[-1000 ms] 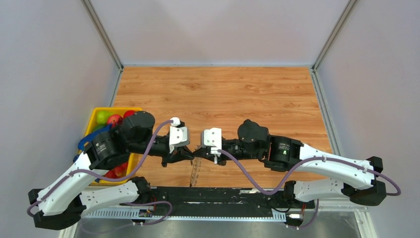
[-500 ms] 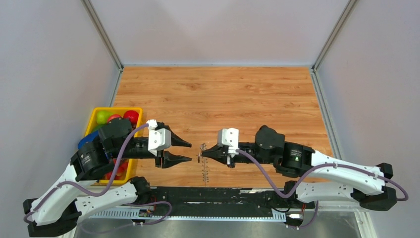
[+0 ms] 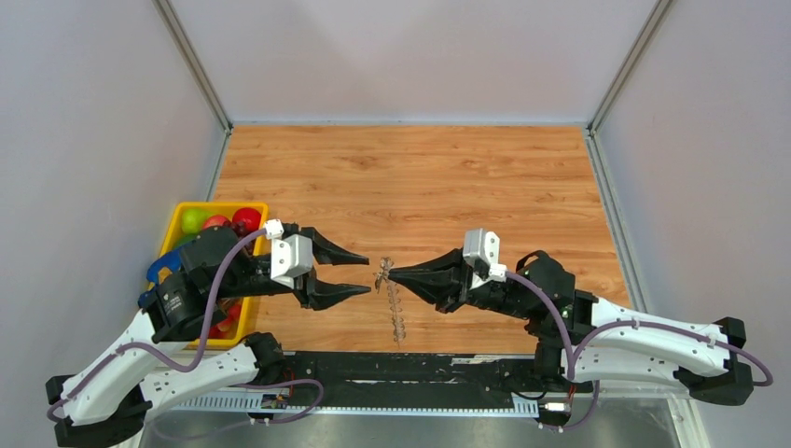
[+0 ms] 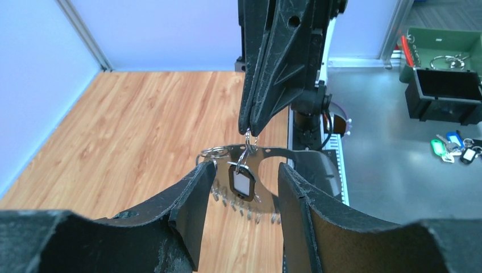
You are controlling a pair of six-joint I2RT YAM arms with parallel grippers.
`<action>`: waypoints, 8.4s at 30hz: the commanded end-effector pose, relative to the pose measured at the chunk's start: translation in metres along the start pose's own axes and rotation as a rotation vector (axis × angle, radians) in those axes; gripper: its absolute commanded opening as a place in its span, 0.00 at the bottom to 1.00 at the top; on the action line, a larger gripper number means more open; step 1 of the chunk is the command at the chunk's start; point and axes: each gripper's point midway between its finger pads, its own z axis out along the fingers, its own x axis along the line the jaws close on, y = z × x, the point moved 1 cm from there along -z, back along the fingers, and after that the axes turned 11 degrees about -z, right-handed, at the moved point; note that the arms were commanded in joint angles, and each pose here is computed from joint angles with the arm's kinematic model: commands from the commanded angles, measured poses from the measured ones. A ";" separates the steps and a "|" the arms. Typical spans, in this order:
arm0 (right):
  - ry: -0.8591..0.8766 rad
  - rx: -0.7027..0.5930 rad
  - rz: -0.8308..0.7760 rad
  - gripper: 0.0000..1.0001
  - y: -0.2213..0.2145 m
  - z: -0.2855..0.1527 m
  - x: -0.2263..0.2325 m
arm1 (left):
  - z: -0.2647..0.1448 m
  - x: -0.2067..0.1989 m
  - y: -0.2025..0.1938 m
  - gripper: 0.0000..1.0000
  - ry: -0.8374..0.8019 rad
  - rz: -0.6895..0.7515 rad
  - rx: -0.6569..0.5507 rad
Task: Put the keys on the keyring
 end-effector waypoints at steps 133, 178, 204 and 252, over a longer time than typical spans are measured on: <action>0.039 -0.734 0.114 0.00 0.157 -0.001 0.000 | 0.011 -0.050 0.124 0.40 -0.330 0.349 -0.504; 0.019 -0.816 0.112 0.00 0.168 -0.012 -0.003 | 0.024 -0.046 0.114 0.00 -0.351 0.332 -0.469; -0.027 -0.799 0.100 0.00 0.160 0.003 -0.006 | 0.021 -0.043 0.116 0.02 -0.325 0.319 -0.487; -0.134 -0.247 -0.077 0.29 0.099 -0.020 -0.027 | 0.020 -0.047 0.108 0.00 -0.340 0.208 -0.363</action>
